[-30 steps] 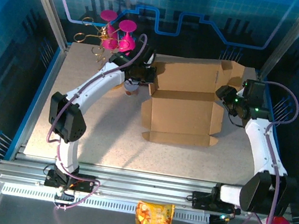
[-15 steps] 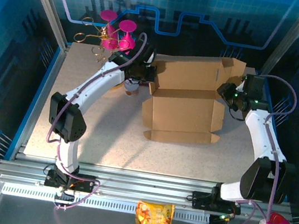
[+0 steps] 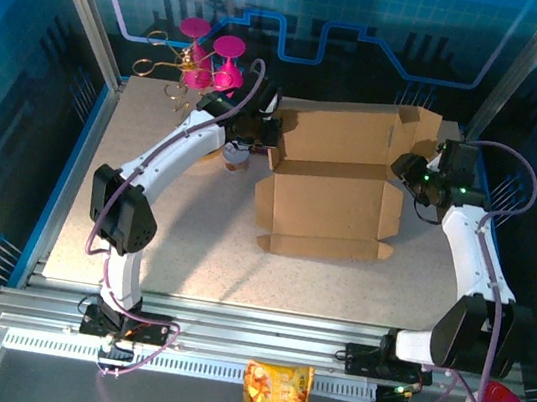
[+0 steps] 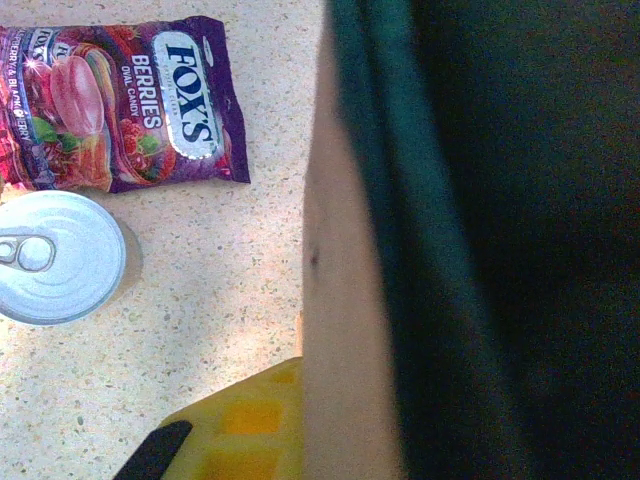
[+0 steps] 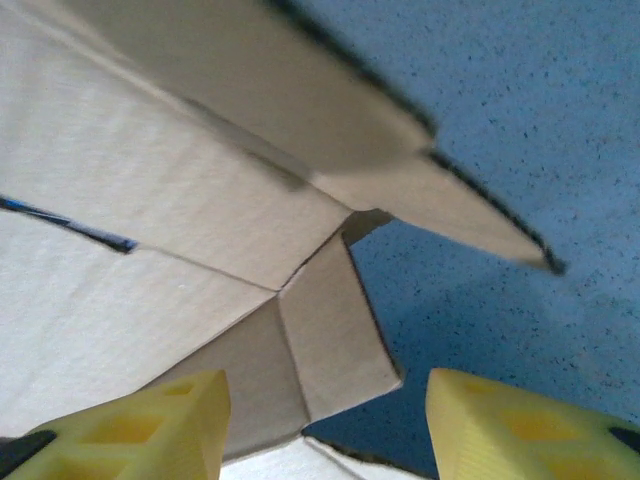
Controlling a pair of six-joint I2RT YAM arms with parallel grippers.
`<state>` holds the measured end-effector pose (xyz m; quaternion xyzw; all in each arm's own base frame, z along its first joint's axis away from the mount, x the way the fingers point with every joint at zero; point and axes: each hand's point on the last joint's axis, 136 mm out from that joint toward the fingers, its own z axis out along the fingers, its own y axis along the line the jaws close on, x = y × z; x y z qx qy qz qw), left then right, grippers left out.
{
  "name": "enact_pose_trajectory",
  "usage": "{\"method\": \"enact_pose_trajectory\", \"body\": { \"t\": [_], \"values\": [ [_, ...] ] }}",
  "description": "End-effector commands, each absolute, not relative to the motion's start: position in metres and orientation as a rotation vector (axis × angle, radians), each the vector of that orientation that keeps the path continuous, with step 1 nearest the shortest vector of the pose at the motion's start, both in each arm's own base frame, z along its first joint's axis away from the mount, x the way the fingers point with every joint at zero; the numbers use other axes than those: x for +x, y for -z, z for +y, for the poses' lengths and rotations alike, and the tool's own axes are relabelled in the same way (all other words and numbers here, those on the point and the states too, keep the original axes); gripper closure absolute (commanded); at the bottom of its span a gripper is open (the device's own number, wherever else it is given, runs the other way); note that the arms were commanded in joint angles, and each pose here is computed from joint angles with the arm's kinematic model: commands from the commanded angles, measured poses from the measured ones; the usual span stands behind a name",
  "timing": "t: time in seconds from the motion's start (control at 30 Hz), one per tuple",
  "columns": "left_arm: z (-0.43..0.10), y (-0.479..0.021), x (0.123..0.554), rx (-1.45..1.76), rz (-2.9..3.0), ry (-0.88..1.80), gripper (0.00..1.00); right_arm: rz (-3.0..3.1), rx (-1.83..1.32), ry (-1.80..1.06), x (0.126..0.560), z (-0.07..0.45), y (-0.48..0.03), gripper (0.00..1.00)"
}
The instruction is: Fold the paper box
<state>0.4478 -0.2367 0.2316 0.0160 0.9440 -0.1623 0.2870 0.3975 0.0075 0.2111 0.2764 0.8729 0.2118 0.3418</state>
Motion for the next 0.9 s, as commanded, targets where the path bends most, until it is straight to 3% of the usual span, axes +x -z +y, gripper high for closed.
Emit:
{"method": "enact_pose_trajectory", "body": {
  "t": [0.0, 0.1, 0.33, 0.63, 0.87],
  "values": [
    [-0.242, -0.243, 0.45, 0.066, 2.501, 0.463, 1.0, 2.256, 0.709, -0.581, 0.413, 0.006, -0.215, 0.5],
    [-0.242, -0.241, 0.449, 0.066, 2.507, 0.463, 1.0, 2.225, 0.654, -0.62, 0.426, 0.016, -0.229, 0.57],
    [-0.243, -0.24, 0.45, 0.06, 2.506, 0.47, 1.0, 2.229, 0.549, -0.678, 0.434, 0.051, -0.245, 0.58],
    [-0.243, -0.24, 0.452, 0.042, 2.505, 0.485, 1.0, 2.31, 0.485, -0.692, 0.431, 0.083, -0.222, 0.57],
    [-0.239, -0.242, 0.453, 0.035, 2.502, 0.491, 1.0, 2.331, 0.467, -0.706, 0.426, 0.087, -0.212, 0.63]
  ]
}}
